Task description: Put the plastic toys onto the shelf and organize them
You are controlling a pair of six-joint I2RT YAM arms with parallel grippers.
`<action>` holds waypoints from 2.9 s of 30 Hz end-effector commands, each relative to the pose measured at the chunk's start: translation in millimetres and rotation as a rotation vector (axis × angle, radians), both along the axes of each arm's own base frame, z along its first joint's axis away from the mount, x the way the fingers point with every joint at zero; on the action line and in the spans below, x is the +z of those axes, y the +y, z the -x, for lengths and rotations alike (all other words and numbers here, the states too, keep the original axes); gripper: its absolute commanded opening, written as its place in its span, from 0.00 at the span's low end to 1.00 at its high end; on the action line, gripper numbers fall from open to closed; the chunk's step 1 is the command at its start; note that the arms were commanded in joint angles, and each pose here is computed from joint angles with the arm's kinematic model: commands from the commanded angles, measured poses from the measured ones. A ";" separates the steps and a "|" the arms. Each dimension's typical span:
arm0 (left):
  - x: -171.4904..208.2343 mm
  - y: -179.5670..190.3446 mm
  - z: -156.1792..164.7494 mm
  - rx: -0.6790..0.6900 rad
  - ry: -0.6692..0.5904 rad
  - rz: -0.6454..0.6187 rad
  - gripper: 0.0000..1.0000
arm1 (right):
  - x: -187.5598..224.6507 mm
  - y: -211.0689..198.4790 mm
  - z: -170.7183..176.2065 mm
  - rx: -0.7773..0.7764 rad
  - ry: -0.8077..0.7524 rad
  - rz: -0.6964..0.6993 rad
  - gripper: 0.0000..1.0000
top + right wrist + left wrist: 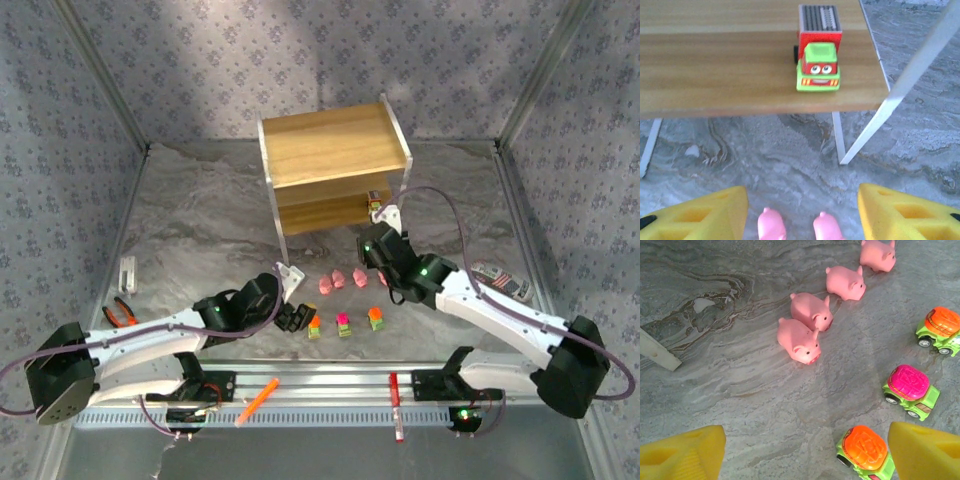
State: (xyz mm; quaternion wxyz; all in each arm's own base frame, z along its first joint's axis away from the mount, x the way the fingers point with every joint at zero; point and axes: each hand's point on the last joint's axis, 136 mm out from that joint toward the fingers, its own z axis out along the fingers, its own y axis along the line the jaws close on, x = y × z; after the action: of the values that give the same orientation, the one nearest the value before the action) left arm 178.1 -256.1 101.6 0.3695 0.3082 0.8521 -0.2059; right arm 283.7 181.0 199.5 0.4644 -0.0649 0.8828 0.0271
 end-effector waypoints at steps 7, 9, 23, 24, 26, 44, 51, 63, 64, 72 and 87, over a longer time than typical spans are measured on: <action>7.4 -14.3 3.2 -0.048 0.016 0.022 0.85 | -13.3 -7.8 54.4 -0.025 0.022 0.023 0.59; 7.4 -15.3 3.7 -0.053 0.018 0.023 0.84 | -22.6 -8.0 65.2 -0.021 0.040 0.032 0.58; 4.0 -19.0 5.2 -0.068 0.034 0.019 0.84 | -84.6 -8.6 114.1 0.039 0.102 -0.043 0.56; 4.2 -19.3 5.0 -0.068 0.034 0.019 0.84 | -87.7 -6.8 116.6 0.043 0.101 -0.057 0.56; 3.8 -19.4 5.4 -0.071 0.035 0.018 0.84 | -93.4 -4.2 121.5 0.052 0.103 -0.066 0.56; 2.8 -21.4 5.0 -0.073 0.038 0.017 0.85 | -149.8 -10.9 137.4 0.054 0.189 -0.050 0.53; 1.6 -21.6 4.6 -0.072 0.040 0.012 0.85 | -161.9 -2.0 138.8 0.082 0.229 -0.024 0.52; 1.6 -21.7 4.8 -0.072 0.042 0.013 0.84 | -171.9 -6.1 131.9 0.069 0.259 0.000 0.52; 1.7 -22.0 4.6 -0.072 0.042 0.013 0.84 | -172.6 -6.6 131.0 0.067 0.262 -0.002 0.52; 0.9 -22.6 4.4 -0.074 0.042 0.011 0.84 | -179.6 -11.0 131.2 0.063 0.273 0.002 0.51; -0.9 -23.8 4.0 -0.076 0.046 0.005 0.84 | -188.0 -10.3 138.0 0.091 0.285 0.022 0.46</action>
State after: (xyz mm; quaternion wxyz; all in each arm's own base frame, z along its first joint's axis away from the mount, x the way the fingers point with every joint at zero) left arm 171.9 -268.2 86.2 0.3303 0.3289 0.8588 -0.2125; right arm 150.1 171.4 17.6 0.3406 -0.0946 0.9340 0.0512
